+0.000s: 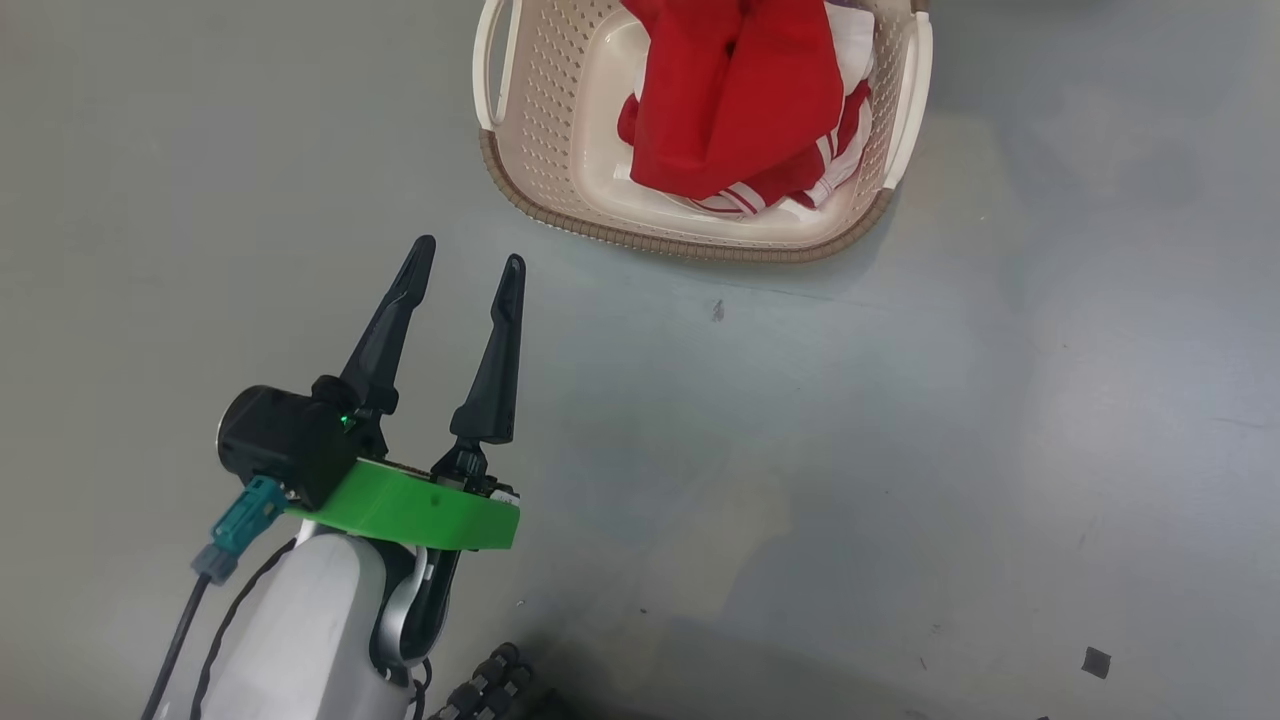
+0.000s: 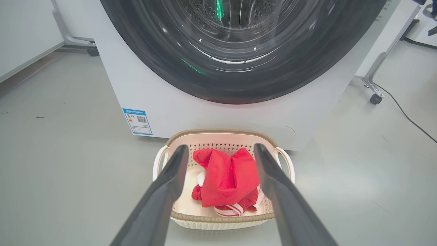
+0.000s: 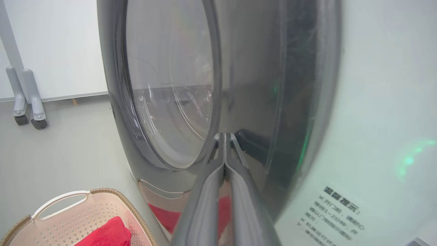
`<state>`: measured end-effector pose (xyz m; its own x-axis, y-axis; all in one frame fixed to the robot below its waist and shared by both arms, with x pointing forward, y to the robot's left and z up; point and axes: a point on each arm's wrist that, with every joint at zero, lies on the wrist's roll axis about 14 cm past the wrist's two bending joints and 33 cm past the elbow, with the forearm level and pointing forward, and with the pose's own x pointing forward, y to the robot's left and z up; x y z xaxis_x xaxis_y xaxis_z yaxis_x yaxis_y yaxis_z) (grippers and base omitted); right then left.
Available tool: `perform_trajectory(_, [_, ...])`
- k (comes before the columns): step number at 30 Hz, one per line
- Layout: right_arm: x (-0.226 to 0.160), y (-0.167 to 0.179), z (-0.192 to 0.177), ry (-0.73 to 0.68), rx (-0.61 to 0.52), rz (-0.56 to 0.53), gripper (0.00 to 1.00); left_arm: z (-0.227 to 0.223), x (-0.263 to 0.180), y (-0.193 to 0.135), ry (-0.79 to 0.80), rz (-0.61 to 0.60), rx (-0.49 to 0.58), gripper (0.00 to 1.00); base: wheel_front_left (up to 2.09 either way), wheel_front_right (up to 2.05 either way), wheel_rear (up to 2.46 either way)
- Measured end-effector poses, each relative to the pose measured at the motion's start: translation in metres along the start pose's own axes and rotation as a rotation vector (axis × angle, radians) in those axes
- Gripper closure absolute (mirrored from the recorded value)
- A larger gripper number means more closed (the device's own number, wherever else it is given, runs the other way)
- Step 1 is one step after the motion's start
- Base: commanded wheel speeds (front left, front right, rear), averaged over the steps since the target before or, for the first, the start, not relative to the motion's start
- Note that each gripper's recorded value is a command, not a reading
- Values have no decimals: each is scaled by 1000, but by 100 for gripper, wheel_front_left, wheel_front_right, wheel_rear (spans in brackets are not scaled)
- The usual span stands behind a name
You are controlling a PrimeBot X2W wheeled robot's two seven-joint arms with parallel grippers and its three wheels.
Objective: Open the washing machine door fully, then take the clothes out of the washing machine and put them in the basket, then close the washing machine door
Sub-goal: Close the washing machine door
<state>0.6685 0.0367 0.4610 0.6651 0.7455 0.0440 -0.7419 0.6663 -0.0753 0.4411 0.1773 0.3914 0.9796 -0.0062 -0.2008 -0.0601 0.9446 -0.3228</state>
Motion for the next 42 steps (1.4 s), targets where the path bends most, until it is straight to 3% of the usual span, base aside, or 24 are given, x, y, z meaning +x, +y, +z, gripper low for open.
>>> perform_trajectory(22, [5, 0, -7, -14, 22, -9, 100, 7, 1, 3, -17, 24, 0, 0, 0, 0, 0])
perform_trajectory(33, [-28, 35, -13, 59, 47, 24, 100, 32, -1, -4, -80, 1, 22, 0, 0, 0, 0])
perform_trajectory(42, [-69, 44, 2, 96, 63, -22, 100, 52, -6, -23, -130, -56, 45, 0, 0, 0, 0])
